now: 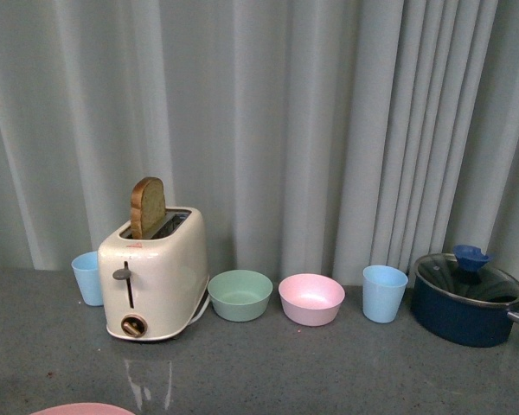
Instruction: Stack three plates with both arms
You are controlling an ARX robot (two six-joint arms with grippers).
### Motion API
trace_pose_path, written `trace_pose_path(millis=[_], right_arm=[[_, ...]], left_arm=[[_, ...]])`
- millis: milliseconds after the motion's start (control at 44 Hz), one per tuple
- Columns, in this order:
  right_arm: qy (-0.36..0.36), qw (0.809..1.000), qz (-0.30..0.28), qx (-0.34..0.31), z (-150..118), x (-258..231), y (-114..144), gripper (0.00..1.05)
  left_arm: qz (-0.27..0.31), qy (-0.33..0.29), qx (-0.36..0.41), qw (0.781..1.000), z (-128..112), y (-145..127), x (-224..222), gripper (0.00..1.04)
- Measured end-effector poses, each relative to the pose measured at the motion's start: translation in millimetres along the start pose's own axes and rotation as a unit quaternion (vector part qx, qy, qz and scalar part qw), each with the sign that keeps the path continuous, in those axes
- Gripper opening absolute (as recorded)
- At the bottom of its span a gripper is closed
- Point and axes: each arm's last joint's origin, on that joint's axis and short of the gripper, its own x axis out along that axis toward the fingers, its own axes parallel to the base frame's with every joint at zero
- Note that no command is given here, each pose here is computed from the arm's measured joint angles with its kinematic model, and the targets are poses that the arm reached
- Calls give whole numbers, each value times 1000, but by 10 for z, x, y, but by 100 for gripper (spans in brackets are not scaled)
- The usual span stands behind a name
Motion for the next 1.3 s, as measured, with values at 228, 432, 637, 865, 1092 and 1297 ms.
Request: trace_pose_path(millis=[228, 432, 637, 865, 1092, 1297], right_arm=[[0, 1000, 0, 0, 0, 0, 0, 97], [0, 1000, 0, 0, 0, 0, 0, 97], [0, 1000, 0, 0, 0, 0, 0, 97], [0, 1000, 0, 0, 0, 0, 0, 97], [0, 1000, 0, 0, 0, 0, 0, 97], [0, 1000, 0, 0, 0, 0, 0, 97]], left_arm=[[-19, 1, 2, 1000, 86, 98, -96, 4], [-41, -8, -3, 999, 206, 114, -239, 4], [-44, -22, 1, 999, 410, 47, -435, 4], [-53, -60, -1, 997, 707, 19, -736, 4], [-70, -91, -1, 993, 841, -110, -959, 4], [-113, -87, 30, 989, 815, -652, -888, 4]])
